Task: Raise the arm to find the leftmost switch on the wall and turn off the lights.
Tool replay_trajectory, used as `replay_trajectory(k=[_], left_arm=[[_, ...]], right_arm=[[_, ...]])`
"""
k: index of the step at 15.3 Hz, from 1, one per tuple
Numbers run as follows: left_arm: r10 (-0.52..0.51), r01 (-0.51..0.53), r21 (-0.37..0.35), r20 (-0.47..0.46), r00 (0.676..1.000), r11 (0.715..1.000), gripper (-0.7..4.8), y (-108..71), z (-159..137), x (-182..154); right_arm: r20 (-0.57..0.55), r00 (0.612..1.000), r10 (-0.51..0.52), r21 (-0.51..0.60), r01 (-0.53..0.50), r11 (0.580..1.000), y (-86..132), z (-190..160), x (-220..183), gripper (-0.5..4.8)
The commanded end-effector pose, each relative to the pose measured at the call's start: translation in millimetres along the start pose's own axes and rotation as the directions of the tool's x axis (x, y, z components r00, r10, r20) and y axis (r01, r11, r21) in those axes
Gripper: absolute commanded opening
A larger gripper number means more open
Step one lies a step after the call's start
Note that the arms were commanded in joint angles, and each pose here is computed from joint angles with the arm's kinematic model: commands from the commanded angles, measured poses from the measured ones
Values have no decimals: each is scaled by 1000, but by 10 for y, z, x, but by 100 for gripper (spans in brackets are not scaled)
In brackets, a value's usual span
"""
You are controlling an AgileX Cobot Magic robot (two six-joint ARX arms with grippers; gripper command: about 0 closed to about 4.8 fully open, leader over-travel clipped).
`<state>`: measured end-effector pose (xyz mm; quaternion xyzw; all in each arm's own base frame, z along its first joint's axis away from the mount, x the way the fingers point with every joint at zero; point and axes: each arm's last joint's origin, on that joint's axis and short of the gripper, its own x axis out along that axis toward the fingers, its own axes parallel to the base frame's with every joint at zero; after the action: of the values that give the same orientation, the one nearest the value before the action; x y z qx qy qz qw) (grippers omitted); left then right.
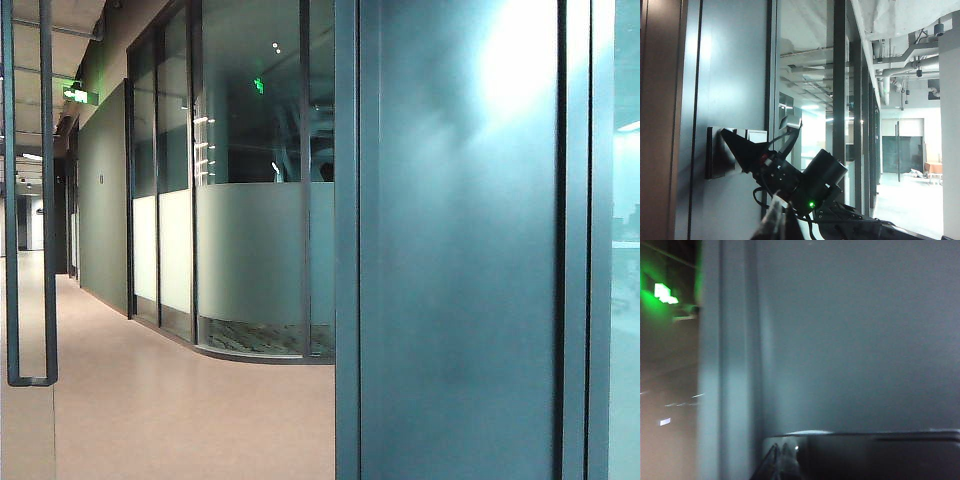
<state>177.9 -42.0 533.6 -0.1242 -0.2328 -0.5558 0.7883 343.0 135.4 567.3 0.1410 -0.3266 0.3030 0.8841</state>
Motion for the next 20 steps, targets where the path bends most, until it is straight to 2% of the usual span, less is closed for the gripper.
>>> replay_trajectory(k=[1,4,6,8,9,10,11,12,14,15,16,17,20], left_arm=[[-20,19,33,22,1000,999,-5,-107,86,-17],[-25,23,54,39,999,998,-5,-222,161,-45],[1,-6,63,81,997,998,-5,-355,251,-84],[44,-52,80,95,995,995,-5,-522,334,-144],[126,-139,132,105,987,981,-5,-610,365,-195],[242,-261,224,109,964,939,-5,-718,387,-271],[397,-411,307,111,911,858,-5,-834,392,-375],[574,-569,381,114,811,729,-5,-946,379,-505],[799,-754,442,127,588,485,-5,-1073,341,-701],[856,-790,479,139,499,383,-5,-1109,300,-781],[884,-784,540,145,445,307,-5,-1141,236,-855],[889,-761,580,131,440,291,-5,-1168,162,-911],[901,-776,548,89,424,311,-5,-1168,-114,-1061]], right_arm=[[-17,998,57,27,-56,998,107,136,-26,-1],[2,993,121,16,-121,993,245,532,-143,-1],[-32,993,112,4,-111,994,368,907,-314,-1],[-70,997,-13,-109,6,994,462,1246,-527,-1],[-93,995,-47,-159,32,987,522,1414,-656,-1],[-119,991,-56,-185,34,982,592,1581,-799,-1],[-138,987,-87,-216,56,975,651,1741,-950,-1],[-159,976,-146,-271,99,958,702,1890,-1117,-1],[-228,949,-215,-335,131,933,787,2062,-1394,-1],[-272,933,-238,-351,134,927,825,2114,-1527,-1],[-294,916,-272,-372,153,916,855,2156,-1667,-1],[-290,903,-316,-385,193,903,867,2168,-1775,-1],[-296,862,-411,-412,273,869,909,2121,-2169,-1]])
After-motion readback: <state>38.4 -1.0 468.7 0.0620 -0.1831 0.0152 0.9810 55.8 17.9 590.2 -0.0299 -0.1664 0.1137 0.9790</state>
